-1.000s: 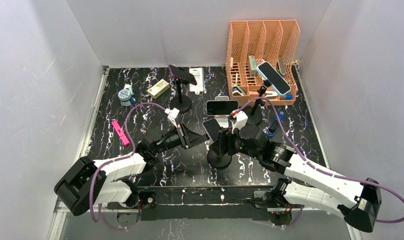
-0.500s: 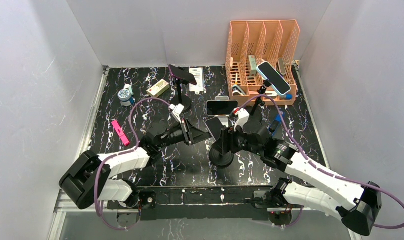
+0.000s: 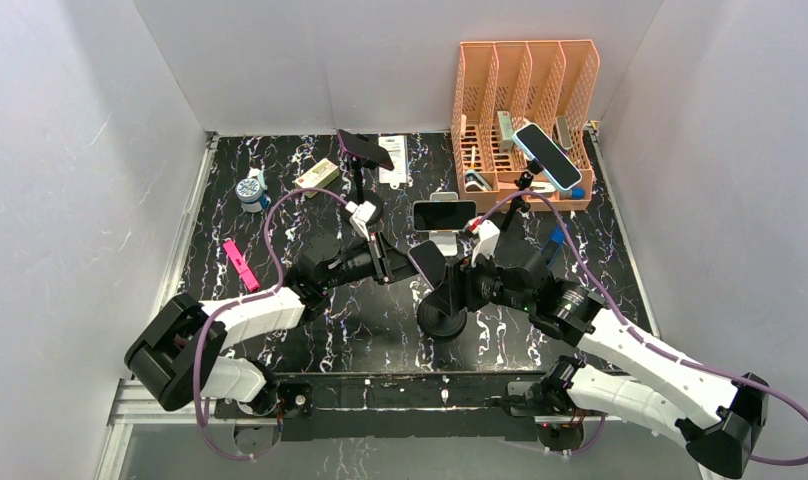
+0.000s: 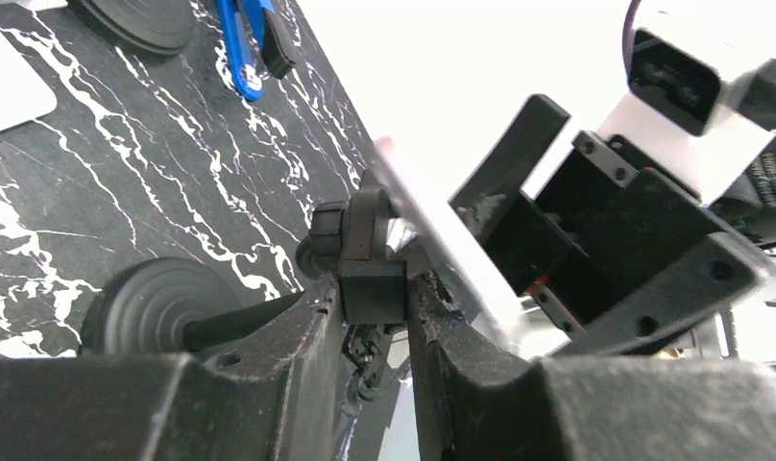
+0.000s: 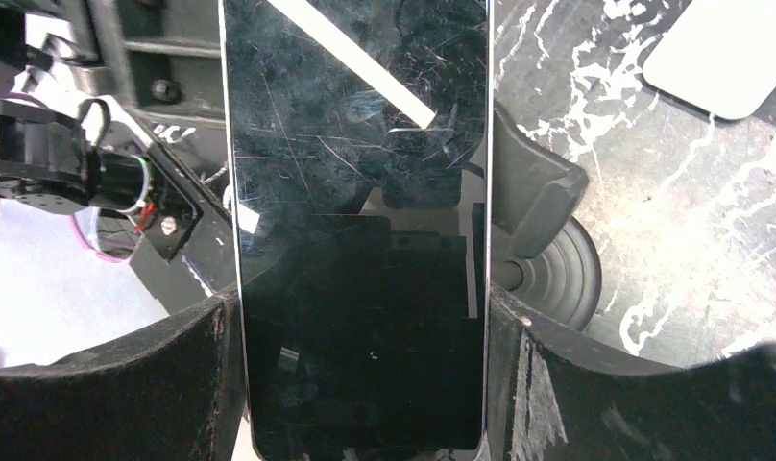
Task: Remove the phone from the phone stand
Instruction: Remove the phone from the phone stand, then place the phone at the center of the board.
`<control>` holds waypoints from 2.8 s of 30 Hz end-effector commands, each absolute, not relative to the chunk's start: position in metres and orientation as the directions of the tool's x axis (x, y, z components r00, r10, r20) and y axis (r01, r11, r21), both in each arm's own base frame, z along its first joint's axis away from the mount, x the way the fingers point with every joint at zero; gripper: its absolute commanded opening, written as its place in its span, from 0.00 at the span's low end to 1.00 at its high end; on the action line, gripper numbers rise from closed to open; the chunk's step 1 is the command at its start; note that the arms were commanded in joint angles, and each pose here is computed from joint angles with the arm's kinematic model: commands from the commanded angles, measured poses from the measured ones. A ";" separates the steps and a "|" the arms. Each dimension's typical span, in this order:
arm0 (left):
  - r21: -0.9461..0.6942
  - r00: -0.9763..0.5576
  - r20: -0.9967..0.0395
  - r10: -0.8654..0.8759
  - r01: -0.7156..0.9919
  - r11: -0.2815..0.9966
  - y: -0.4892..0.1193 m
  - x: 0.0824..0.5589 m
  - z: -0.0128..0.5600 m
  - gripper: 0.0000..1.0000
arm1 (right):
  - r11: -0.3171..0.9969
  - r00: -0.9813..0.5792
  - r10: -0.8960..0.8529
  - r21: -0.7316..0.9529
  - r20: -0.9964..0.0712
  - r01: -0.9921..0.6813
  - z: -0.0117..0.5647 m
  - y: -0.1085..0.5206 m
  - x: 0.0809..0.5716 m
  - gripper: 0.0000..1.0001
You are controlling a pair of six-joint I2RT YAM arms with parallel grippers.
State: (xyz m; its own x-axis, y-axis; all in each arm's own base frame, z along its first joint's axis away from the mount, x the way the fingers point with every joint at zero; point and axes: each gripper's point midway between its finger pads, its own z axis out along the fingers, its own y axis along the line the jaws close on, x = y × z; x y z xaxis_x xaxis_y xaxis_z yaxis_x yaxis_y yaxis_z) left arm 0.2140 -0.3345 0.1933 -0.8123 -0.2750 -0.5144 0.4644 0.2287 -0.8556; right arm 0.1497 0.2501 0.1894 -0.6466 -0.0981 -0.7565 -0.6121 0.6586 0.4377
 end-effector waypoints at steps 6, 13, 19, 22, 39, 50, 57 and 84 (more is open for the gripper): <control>-0.827 -0.788 -0.555 -0.266 0.489 0.277 -0.337 0.221 0.192 0.12 | 0.419 -0.513 0.059 0.488 -0.856 -0.766 0.292 0.278 0.135 0.01; -0.821 -0.783 -0.563 -0.262 0.494 0.287 -0.333 0.217 0.192 0.30 | 0.432 -0.499 0.058 0.472 -0.865 -0.768 0.297 0.275 0.136 0.01; -0.816 -0.781 -0.569 -0.258 0.497 0.297 -0.330 0.215 0.194 0.49 | 0.455 -0.471 0.058 0.443 -0.880 -0.772 0.306 0.269 0.139 0.01; -0.817 -0.784 -0.566 -0.256 0.491 0.302 -0.329 0.214 0.194 0.55 | 0.460 -0.468 0.057 0.439 -0.882 -0.772 0.307 0.267 0.139 0.01; -0.673 -0.563 -0.727 -0.393 0.468 0.573 -0.258 0.229 0.250 0.81 | 0.561 -0.338 -0.034 0.262 -0.941 -0.786 0.321 0.261 0.165 0.01; -0.613 -0.314 -0.782 -0.538 0.540 0.576 -0.222 0.230 0.352 0.79 | 0.628 -0.192 -0.011 0.143 -0.981 -0.765 0.343 0.276 0.206 0.01; -0.671 -0.407 -0.727 -0.553 0.592 0.446 -0.253 0.228 0.369 0.78 | 0.607 -0.166 0.027 0.148 -0.986 -0.781 0.353 0.298 0.218 0.01; -0.797 -0.509 -0.602 -0.615 0.425 0.428 -0.276 0.265 0.345 0.39 | 0.717 -0.096 -0.001 0.066 -0.995 -0.694 0.357 0.324 0.240 0.01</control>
State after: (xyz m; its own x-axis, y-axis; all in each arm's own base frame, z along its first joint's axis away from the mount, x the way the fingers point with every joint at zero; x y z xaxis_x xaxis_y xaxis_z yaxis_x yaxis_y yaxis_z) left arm 0.2613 -0.2786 0.3226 -0.5448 -0.5753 -0.6101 0.4088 0.4530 -0.7923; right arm 0.2337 0.3214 0.2970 -0.2036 -0.1396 -0.9690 -0.7083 0.7043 0.0473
